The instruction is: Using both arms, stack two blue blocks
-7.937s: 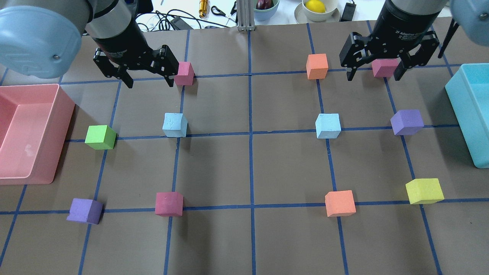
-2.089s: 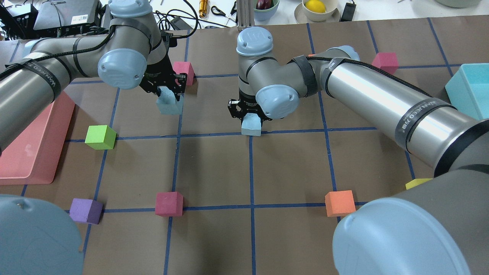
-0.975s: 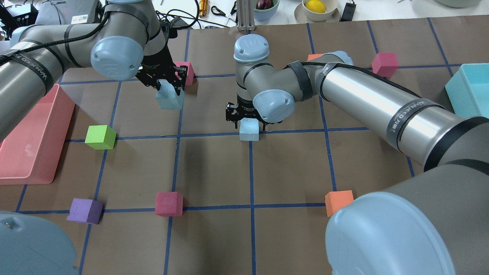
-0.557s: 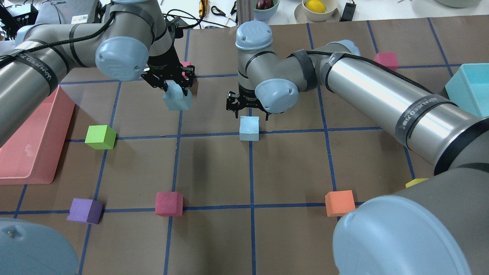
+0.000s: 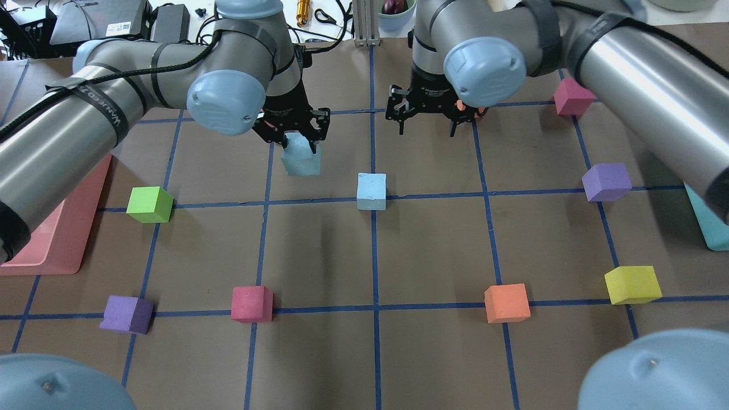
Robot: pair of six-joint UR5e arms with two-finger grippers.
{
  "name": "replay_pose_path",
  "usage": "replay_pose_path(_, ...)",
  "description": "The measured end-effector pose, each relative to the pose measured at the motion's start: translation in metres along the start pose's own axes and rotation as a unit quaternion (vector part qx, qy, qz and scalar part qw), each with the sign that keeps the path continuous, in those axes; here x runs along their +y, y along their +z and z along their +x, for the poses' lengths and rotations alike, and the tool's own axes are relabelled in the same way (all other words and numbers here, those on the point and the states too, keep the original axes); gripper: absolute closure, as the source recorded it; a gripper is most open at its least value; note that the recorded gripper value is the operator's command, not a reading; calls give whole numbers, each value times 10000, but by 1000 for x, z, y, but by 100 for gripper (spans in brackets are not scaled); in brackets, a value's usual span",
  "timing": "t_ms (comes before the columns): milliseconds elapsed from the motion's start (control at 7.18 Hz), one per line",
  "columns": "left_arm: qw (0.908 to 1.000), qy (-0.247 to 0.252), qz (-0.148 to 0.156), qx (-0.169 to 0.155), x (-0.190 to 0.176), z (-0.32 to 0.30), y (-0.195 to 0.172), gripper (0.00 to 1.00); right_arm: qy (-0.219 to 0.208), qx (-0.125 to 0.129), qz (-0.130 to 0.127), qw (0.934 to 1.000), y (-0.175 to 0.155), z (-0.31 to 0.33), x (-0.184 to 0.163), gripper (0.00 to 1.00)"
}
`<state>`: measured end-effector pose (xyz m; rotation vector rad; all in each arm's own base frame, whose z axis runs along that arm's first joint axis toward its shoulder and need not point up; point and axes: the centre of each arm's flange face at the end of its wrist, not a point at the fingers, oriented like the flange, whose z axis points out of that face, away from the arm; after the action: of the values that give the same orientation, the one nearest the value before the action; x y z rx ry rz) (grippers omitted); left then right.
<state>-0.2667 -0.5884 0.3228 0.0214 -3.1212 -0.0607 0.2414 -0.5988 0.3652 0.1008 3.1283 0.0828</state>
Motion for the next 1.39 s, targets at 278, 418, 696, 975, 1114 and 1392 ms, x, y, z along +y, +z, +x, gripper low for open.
replay_pose_path(278,9998,-109,-14,184,21,60,14,99,-210,17,-68,9998,-38,43,18,0)
replay_pose_path(418,9997,-131,11,214,25,79,25,99,-266,22,-98,9996,-43,58,31,0)
replay_pose_path(696,9995,-168,81,243,23,93,40,99,-291,25,-136,9995,-43,72,64,0)
replay_pose_path(975,9996,-178,58,229,22,96,49,99,-268,19,-61,9996,-52,76,80,0)
replay_pose_path(1114,9996,-174,47,221,21,97,51,97,-240,45,-6,9997,-60,78,81,0)
replay_pose_path(1392,9997,-172,7,200,23,96,55,71,-247,94,87,9996,-76,88,83,0)
